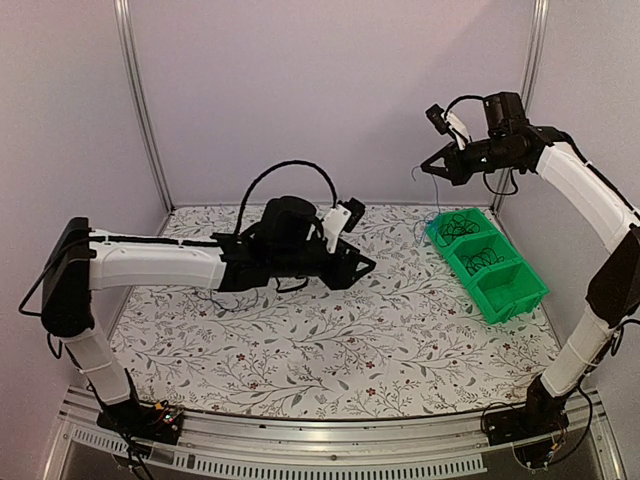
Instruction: Untangle the cables
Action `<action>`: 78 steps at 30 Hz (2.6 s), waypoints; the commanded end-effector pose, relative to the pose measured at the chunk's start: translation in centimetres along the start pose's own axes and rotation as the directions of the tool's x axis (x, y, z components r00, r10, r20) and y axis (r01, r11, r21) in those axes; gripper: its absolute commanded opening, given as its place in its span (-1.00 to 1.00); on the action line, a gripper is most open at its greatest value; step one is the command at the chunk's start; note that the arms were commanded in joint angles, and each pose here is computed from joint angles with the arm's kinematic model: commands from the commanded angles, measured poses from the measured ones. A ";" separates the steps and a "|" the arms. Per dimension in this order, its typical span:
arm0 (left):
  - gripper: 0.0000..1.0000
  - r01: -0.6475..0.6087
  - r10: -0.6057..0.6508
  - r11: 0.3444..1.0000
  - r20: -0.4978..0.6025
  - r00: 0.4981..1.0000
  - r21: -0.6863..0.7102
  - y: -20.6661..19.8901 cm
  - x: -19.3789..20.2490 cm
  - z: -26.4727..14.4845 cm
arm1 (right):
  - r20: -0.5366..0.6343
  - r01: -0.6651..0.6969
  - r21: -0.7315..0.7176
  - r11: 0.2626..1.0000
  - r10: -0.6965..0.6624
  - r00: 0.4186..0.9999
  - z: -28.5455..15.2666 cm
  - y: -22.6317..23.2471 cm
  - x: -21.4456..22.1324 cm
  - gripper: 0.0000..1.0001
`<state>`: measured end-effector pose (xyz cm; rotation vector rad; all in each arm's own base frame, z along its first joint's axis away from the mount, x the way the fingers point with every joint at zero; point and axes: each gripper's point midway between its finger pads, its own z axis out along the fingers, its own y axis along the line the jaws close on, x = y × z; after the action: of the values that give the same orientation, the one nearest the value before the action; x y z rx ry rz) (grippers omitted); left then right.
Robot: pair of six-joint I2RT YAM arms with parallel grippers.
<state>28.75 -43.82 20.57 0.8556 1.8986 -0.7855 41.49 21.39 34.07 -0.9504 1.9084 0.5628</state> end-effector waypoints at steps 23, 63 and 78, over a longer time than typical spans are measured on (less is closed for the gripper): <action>-0.59 0.056 -0.053 0.996 0.051 0.997 -0.064 3.9 -1.8 11.7 | -0.015 0.018 -0.184 0.983 -0.021 1.000 4.0 6.4 -1.0 -1.00; -0.20 0.404 -0.408 0.913 0.068 0.911 0.062 9.2 0.8 13.1 | 0.001 0.015 -0.221 0.975 -0.015 1.000 3.4 7.3 -1.5 -1.00; 0.03 0.453 -0.513 0.824 0.107 0.852 0.339 5.8 -1.2 8.1 | -0.011 0.011 -0.232 0.973 -0.014 1.000 4.2 7.2 -0.9 -1.00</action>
<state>38.22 -46.32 12.87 0.4016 2.0133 -1.2949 38.15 28.53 32.66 -1.0999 1.8905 0.7748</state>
